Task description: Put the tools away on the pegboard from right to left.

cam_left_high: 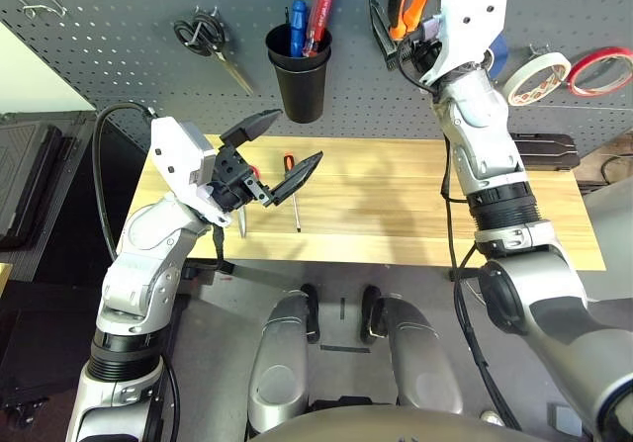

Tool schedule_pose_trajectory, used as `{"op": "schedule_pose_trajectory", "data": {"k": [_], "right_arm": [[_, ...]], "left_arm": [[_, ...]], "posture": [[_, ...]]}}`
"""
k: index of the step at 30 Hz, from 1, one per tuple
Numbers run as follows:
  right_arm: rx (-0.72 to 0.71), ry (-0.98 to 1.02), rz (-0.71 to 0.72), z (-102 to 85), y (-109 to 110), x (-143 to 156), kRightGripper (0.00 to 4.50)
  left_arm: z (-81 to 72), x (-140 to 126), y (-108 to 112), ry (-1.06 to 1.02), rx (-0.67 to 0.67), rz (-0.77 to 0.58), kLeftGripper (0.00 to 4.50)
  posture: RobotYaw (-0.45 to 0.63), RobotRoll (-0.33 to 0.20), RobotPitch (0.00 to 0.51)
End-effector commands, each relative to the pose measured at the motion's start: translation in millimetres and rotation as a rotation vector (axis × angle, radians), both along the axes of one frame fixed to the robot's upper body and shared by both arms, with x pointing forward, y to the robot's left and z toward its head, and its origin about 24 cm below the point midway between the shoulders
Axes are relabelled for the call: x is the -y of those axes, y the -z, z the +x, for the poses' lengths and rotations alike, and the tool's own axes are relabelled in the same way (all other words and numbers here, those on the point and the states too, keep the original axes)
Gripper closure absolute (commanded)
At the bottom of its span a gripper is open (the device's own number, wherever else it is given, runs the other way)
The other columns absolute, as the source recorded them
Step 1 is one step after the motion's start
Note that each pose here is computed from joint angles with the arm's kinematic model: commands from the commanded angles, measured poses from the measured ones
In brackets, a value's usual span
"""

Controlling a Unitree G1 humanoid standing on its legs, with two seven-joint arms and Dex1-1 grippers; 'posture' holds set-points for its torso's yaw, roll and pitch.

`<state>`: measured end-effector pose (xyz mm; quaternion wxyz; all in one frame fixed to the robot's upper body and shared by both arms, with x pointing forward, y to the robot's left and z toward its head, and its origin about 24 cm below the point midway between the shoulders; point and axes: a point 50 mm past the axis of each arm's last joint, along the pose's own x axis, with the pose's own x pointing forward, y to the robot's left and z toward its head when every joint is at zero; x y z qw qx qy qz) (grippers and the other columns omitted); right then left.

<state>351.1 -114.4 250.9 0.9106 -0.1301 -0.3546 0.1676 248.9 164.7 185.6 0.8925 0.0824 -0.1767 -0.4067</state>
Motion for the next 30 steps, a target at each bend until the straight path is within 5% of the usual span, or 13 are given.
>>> {"op": "schedule_pose_trajectory", "data": {"k": [1,6,10,20,30], "right_arm": [[0.117,-0.024,-0.049,-19.6,-6.3,5.0,0.02],[0.253,-0.047,-0.133,-52.0,-4.0,17.1,0.02],[0.227,-0.077,-0.215,-68.7,6.3,20.0,0.02],[-0.360,-0.145,-0.343,-81.4,75.8,50.8,0.02],[-0.756,-0.251,-0.471,-98.1,122.5,82.4,0.02]], "left_arm": [[-4.9,0.4,0.6,0.005,0.003,0.010,0.00],[-5.3,-1.1,2.4,-0.004,-0.004,0.010,0.00],[-5.7,-3.0,5.1,-0.010,-0.017,0.013,0.00],[-2.4,-13.0,25.7,-0.075,-0.080,0.050,0.00],[4.5,-21.7,47.6,-0.204,-0.169,0.107,0.00]], "posture": [[0.15,0.000,0.257],[0.15,0.000,0.260],[0.14,0.000,0.264],[0.12,0.000,0.277],[0.11,0.000,0.291]]}}
